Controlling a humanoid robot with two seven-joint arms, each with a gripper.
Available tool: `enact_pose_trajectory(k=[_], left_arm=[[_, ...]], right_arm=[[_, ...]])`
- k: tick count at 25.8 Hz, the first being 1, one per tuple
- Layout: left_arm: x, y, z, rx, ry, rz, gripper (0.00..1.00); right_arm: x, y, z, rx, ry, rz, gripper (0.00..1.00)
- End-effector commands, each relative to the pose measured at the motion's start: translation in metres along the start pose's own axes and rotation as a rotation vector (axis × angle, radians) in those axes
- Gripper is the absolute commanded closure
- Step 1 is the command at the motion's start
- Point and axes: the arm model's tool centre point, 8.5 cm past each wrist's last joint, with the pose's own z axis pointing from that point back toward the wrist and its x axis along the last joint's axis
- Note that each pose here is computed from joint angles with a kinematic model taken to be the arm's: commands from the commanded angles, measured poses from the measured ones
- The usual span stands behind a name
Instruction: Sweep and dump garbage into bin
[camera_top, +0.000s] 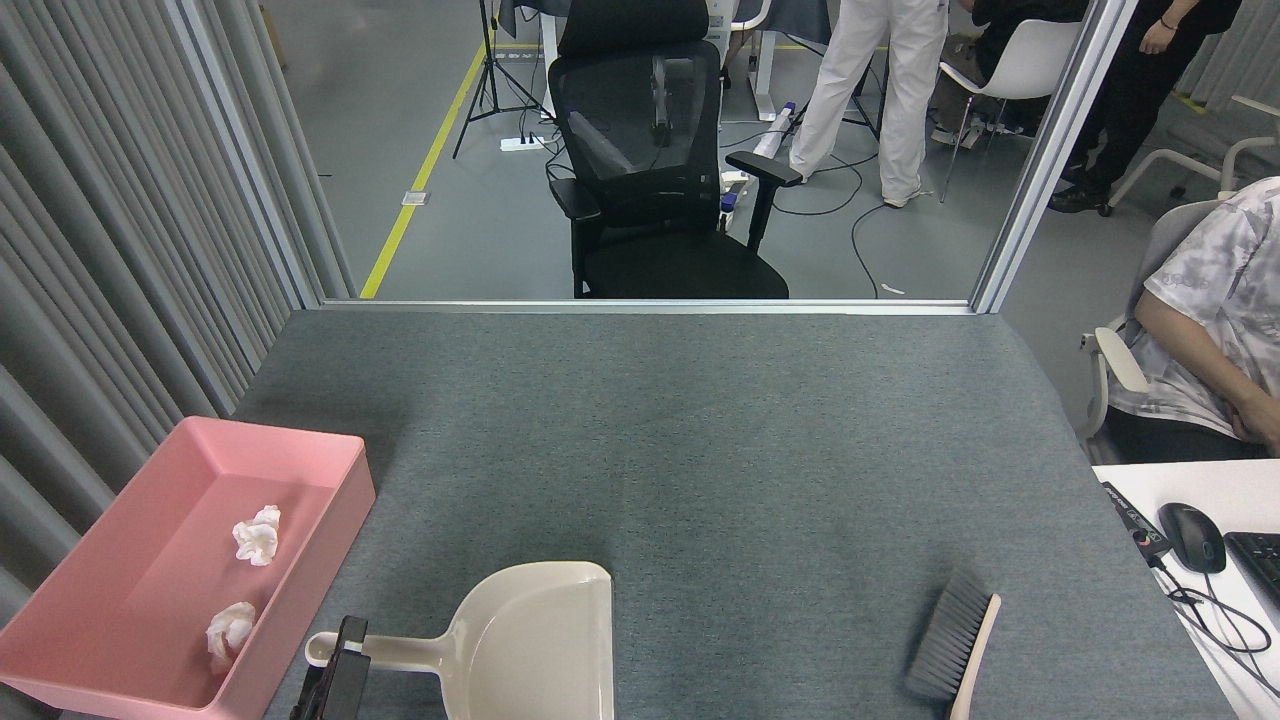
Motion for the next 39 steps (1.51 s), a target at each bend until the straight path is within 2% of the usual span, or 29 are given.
enact_pose_trajectory(k=[1,4,7,11,18,21,25,26,29,32,34,36,39], left_arm=[[-0.005,0.016,0.011,-0.009,-0.044,-0.056,0.00],[-0.013,0.030,0.024,-0.035,-0.064,-0.117,0.00],[-0.021,0.061,0.031,-0.019,-0.074,-0.200,0.00],[-0.023,0.088,0.041,0.017,-0.088,-0.269,0.00],[-0.010,0.116,0.042,0.041,-0.113,-0.572,0.00],[-0.011,0.137,0.041,0.051,-0.123,-0.621,0.00],[-0.009,0.155,0.043,0.078,-0.163,-0.647,0.00],[-0.007,0.158,0.041,0.091,-0.168,-0.652,0.00],[0.000,0.169,0.032,0.134,-0.184,-0.671,0.00],[0.014,0.176,0.014,0.178,-0.219,-0.707,0.00],[0.023,0.176,0.001,0.182,-0.225,-0.798,0.00],[0.031,0.170,-0.011,0.183,-0.230,-0.887,0.00],[0.038,0.152,-0.019,0.156,-0.247,-0.931,0.00]], right_arm=[[0.000,-0.006,0.000,-0.063,-0.005,-0.002,0.02],[0.003,-0.011,0.001,-0.127,-0.029,-0.009,0.02],[0.003,-0.015,0.001,-0.172,-0.026,-0.008,0.02],[0.002,-0.017,0.001,-0.183,-0.021,-0.006,0.02],[-0.008,-0.017,0.001,-0.179,0.026,-0.011,0.01],[-0.009,-0.017,0.001,-0.176,0.029,-0.022,0.01],[-0.008,-0.016,0.000,-0.172,0.027,-0.026,0.01],[-0.009,-0.016,0.000,-0.170,0.030,-0.031,0.01],[-0.011,-0.013,-0.001,-0.125,0.060,-0.123,0.01],[-0.014,-0.008,-0.003,-0.033,0.066,-0.149,0.01],[-0.017,-0.009,-0.005,-0.019,0.070,-0.150,0.02],[-0.017,-0.012,-0.007,-0.026,0.067,-0.148,0.02],[-0.019,-0.018,-0.011,-0.041,0.065,-0.139,0.02]])
